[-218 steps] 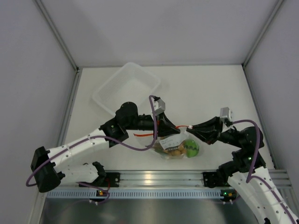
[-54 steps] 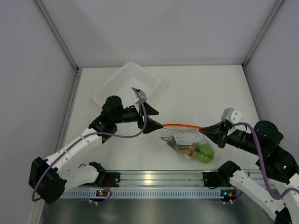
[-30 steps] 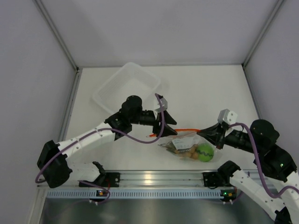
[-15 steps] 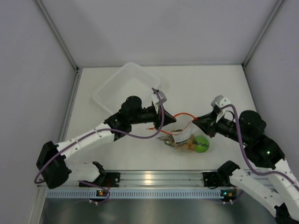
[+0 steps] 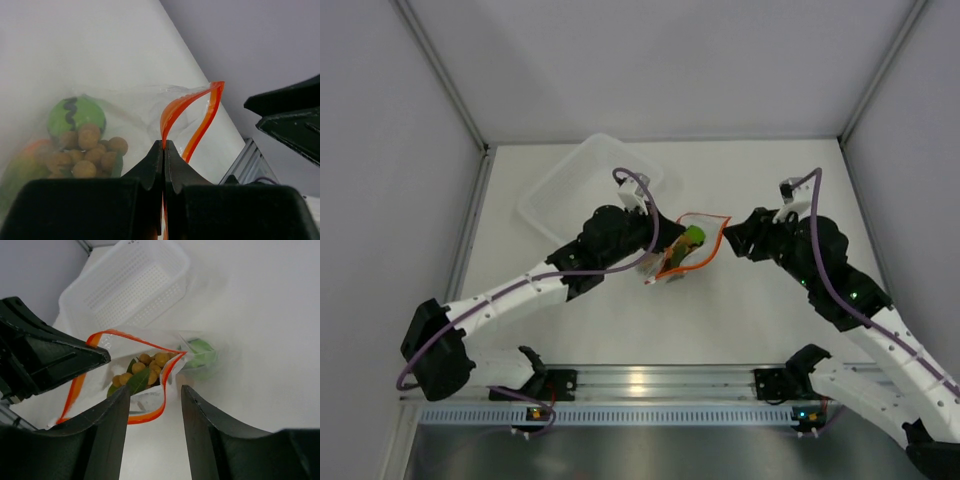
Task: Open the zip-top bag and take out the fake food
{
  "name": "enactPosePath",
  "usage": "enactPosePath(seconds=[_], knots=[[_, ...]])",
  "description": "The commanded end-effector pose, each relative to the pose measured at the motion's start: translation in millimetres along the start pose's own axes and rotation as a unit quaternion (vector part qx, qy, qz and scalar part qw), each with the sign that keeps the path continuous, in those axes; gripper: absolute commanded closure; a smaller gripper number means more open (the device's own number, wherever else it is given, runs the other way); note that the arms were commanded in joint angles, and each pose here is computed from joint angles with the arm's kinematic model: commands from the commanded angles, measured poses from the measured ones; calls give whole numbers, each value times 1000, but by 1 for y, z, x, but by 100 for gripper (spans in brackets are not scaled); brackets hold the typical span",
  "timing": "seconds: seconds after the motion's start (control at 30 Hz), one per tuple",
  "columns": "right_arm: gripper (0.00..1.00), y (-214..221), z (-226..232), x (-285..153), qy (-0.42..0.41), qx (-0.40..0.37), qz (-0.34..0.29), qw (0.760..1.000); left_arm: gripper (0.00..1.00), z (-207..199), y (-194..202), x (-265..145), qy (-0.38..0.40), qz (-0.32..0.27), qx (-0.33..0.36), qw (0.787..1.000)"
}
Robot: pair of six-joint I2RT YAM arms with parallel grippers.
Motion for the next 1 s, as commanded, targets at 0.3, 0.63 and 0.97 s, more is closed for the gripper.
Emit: enactPosePath(seconds=[0.3, 0.63, 0.97], knots=[[53, 43, 1, 46, 24, 196, -17, 980, 100, 1, -6, 30, -44, -111, -188, 975], [69, 65, -1, 80, 29, 213, 7, 977, 100, -3, -1, 35, -31, -115, -201, 972], [100, 83, -28, 60, 129, 114, 34, 984, 100, 16, 2, 17, -93, -176, -197, 960]])
Point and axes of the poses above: each gripper's point midway between its finger pads, its own x axis out along the fingers, its own z axis along the line the jaws close on, y = z × x, the point moved 10 cm from there along -x, back along the fingers, and after that the axes turned 5 degrees about -x, right-handed, at the moved point
